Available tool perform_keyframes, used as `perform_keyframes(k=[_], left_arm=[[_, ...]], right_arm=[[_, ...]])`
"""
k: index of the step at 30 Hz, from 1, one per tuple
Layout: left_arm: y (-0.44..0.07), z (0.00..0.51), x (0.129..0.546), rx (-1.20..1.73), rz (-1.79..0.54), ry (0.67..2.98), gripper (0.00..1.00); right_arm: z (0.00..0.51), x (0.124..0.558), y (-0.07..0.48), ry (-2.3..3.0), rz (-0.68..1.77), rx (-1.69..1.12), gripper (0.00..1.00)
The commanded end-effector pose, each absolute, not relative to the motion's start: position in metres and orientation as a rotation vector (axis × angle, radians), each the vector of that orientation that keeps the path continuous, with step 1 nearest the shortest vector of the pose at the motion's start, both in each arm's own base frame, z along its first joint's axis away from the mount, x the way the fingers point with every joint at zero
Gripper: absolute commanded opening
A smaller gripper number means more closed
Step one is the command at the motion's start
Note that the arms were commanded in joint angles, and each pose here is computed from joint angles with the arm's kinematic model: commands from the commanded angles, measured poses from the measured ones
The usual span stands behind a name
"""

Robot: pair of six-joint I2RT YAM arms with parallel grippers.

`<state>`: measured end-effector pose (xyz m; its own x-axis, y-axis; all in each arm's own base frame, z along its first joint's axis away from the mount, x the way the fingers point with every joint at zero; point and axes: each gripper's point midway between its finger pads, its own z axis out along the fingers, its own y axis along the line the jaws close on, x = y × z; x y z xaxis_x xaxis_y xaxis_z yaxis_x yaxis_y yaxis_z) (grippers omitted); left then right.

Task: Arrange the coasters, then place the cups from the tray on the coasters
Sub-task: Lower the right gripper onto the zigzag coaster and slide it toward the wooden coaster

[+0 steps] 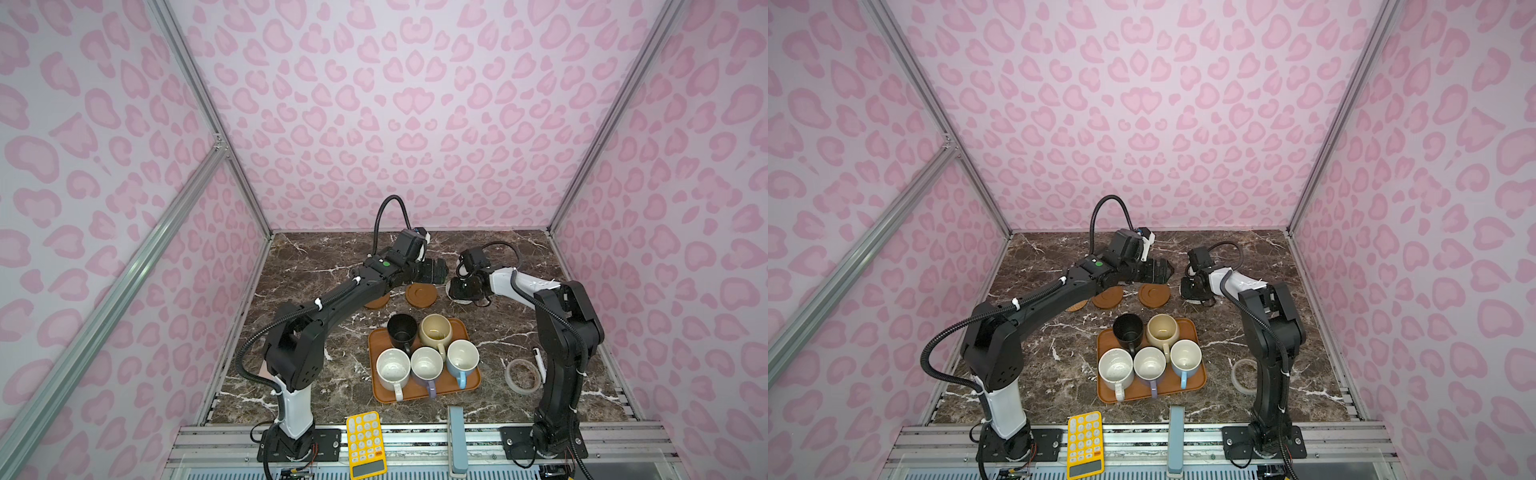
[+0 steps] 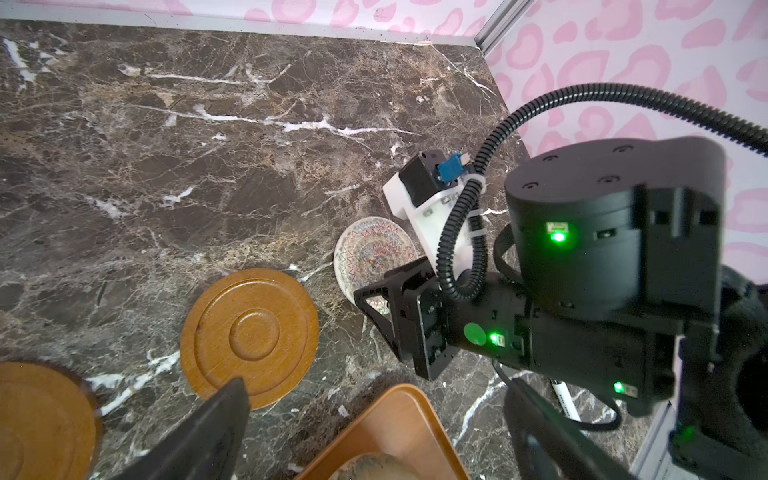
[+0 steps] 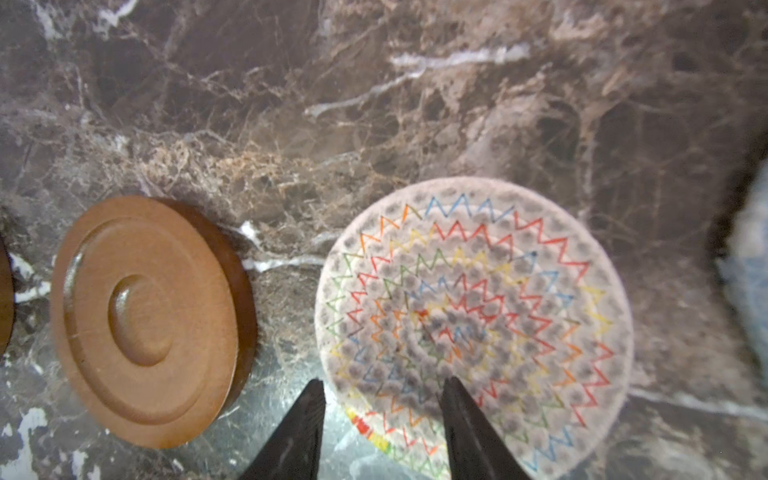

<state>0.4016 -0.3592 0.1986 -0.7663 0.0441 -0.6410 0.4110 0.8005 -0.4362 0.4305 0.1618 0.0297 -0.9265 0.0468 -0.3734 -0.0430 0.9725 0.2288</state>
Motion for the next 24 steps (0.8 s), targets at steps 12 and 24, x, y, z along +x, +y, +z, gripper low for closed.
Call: perform_keyframes(k=[12, 24], left_arm=[[-0.362, 0.224, 0.41, 0.325, -0.79, 2.289, 0.97], [-0.38, 0.214, 0.421, 0.371, -0.794, 2.342, 0.97]], right_arm=[[0.072, 0.445, 0.156, 2.695, 0.286, 0.004, 0.61], [0.082, 0.46, 0.064, 2.658, 0.189, 0.239, 0.96]])
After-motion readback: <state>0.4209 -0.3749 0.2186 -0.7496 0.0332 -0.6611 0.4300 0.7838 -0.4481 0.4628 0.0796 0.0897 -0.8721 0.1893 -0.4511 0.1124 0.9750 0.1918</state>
